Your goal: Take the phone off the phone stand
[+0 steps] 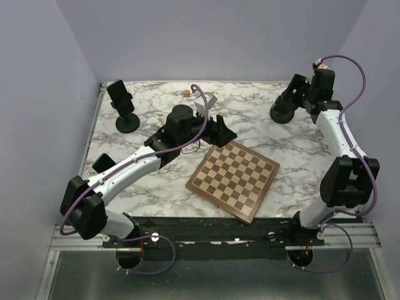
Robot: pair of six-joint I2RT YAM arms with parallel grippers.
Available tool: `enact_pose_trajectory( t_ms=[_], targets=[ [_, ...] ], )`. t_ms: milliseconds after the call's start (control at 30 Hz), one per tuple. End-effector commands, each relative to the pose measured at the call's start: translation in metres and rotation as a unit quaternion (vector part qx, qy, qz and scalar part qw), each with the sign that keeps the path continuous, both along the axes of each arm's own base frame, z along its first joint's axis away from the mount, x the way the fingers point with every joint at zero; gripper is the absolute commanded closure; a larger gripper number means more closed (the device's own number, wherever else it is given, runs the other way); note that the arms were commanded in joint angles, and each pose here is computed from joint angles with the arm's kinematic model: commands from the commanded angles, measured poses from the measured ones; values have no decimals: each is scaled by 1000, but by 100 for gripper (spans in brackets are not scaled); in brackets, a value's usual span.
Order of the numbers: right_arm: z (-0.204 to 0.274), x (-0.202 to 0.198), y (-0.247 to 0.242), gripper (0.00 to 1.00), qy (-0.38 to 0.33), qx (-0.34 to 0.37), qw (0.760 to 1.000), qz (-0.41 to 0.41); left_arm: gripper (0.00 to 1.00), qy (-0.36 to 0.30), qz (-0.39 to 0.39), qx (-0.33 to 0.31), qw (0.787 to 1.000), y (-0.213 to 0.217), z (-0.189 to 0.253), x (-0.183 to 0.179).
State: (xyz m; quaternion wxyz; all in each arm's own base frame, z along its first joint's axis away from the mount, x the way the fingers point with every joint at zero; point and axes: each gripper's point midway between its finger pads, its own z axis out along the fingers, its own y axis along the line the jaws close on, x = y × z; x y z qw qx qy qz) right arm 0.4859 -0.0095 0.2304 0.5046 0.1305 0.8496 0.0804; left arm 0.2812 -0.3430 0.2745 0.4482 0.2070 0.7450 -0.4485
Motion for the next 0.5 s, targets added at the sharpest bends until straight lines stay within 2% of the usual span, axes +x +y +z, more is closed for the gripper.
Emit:
enact_pose_trajectory(
  t_ms=[0,67,133,333,467],
  targets=[
    [6,-4,3,99,24,-1,1000,18,25,-32,-24,-59,997,-37,43,9],
    [8,-7,0,99,33,-9,999,13,32,-33,-29,-62,997,-49,46,13],
    [13,-9,-3,99,38,-15,999,7,35,-38,-39,-61,997,-61,48,13],
    [33,-4,0,99,17,-14,1000,20,38,-79,-54,-43,994,-89,58,16],
    [17,1,10,99,35,-1,998,47,40,-97,-74,-28,992,-103,56,20]
  ],
)
